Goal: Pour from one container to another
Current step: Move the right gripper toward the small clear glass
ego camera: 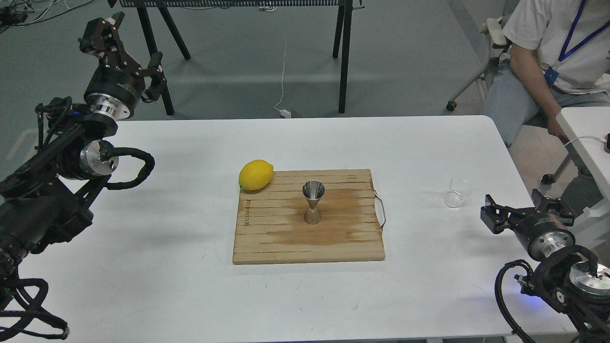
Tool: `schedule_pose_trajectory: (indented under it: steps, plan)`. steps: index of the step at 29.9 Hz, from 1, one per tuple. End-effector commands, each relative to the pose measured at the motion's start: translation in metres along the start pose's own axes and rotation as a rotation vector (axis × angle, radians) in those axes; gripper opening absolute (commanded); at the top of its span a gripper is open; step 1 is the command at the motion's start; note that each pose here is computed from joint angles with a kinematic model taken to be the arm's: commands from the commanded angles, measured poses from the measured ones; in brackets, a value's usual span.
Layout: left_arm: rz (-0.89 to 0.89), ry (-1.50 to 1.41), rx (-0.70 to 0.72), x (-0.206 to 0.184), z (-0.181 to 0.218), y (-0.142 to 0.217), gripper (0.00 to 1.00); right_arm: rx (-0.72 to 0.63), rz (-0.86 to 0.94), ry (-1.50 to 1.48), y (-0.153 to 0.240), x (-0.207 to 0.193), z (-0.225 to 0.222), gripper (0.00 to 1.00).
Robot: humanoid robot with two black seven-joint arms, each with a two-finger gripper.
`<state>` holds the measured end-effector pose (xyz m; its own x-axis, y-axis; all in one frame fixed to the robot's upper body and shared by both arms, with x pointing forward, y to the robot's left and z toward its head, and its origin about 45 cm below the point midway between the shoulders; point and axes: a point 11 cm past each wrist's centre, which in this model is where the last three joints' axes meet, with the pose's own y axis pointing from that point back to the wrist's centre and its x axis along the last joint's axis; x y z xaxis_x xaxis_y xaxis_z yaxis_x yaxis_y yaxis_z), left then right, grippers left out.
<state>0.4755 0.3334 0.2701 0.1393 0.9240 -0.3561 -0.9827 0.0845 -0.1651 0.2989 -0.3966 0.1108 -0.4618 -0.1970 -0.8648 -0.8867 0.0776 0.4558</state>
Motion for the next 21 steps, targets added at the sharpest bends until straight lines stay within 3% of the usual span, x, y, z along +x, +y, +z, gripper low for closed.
schedule_pose_trajectory:
  steps: [1,6,21]
  plan:
    - [0.001,0.001,-0.001,0.000,0.000,0.000,1.00,-0.081,-0.012,0.046,-0.007,-0.007,0.023,0.99]
    - [0.000,-0.002,0.000,0.000,0.000,0.000,1.00,-0.118,-0.040,0.001,-0.010,-0.002,0.050,1.00]
    - [0.003,0.000,-0.005,0.001,-0.004,0.003,1.00,-0.107,-0.075,0.006,-0.024,0.022,0.053,1.00]
